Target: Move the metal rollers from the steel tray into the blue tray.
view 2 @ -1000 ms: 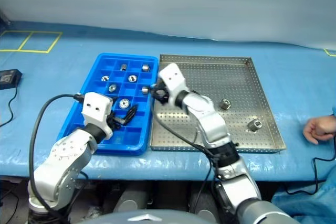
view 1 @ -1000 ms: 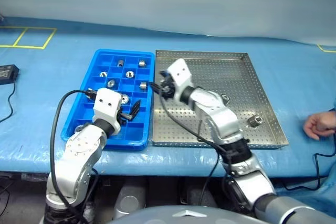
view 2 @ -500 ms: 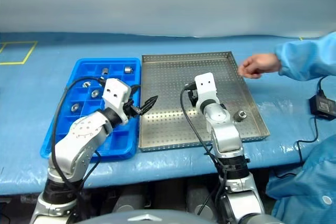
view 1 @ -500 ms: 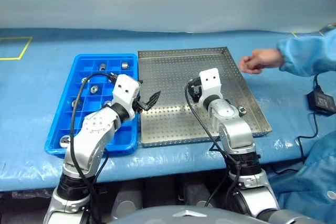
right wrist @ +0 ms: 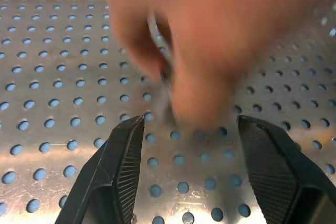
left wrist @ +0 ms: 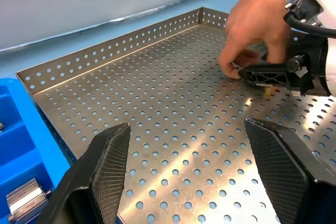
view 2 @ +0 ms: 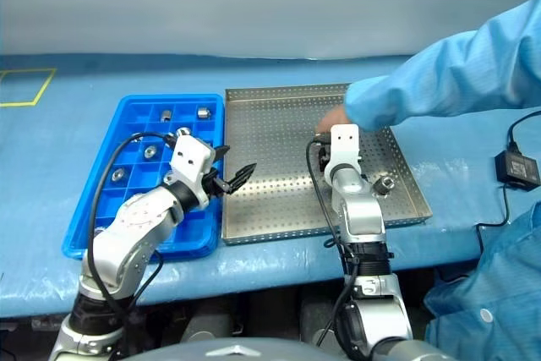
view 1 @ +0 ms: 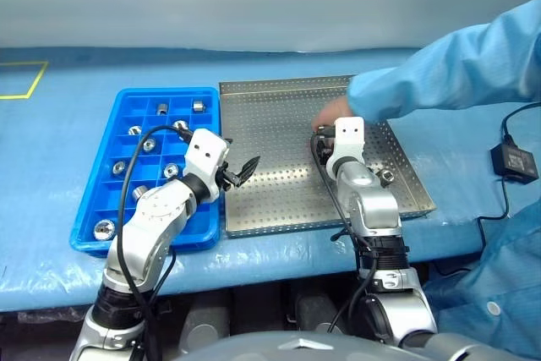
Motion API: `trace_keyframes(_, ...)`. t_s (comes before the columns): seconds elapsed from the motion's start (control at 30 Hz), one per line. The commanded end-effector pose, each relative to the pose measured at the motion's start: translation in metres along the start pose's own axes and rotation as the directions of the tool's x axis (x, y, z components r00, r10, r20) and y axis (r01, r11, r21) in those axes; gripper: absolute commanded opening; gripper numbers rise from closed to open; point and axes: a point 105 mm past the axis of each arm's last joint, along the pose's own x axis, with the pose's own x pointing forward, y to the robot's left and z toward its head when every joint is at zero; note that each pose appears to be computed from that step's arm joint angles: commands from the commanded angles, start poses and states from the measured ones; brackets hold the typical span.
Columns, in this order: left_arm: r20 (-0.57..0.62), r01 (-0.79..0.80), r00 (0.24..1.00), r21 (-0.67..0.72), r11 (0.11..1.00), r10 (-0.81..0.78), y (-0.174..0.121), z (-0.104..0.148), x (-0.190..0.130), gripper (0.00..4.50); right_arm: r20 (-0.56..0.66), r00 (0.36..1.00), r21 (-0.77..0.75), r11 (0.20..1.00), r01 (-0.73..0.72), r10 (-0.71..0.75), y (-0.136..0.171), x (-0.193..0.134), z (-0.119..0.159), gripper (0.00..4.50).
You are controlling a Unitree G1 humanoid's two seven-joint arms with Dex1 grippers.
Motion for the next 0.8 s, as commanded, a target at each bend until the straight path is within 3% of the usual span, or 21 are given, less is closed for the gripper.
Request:
trace_keyframes(0.03, 0.057, -0.019, 0.998, 0.031, 0.999, 0.017, 0.001, 0.014, -0.006, 3.8, 0.029, 1.0, 0.031, 1.0, 0.005, -0.006, 0.0, 0.0, 0.012, 2.97)
trace_keyframes(0.37, 0.039, -0.063, 0.997, 0.035, 0.997, 0.062, 0.009, 0.01, -0.011, 3.8, 0.055, 0.992, 0.07, 0.99, -0.119, 0.115, 0.02, -0.008, 0.017, 2.97)
trace_keyframes(0.53, 0.022, -0.106, 0.994, 0.04, 0.994, 0.105, 0.02, 0.007, -0.018, 3.8, 0.087, 0.97, 0.107, 0.965, -0.238, 0.229, 0.037, -0.02, 0.027, 2.97)
trace_keyframes(0.63, 0.013, -0.115, 0.993, 0.039, 0.993, 0.114, 0.022, 0.004, -0.021, 3.8, 0.082, 0.925, 0.102, 0.921, -0.377, 0.37, 0.06, -0.035, 0.027, 2.97)
trace_keyframes(0.8, 0.009, -0.122, 0.993, 0.039, 0.992, 0.122, 0.024, 0.003, -0.022, 3.8, -0.009, 0.894, 0.053, 0.893, -0.447, 0.448, 0.077, -0.041, 0.0, 2.97)
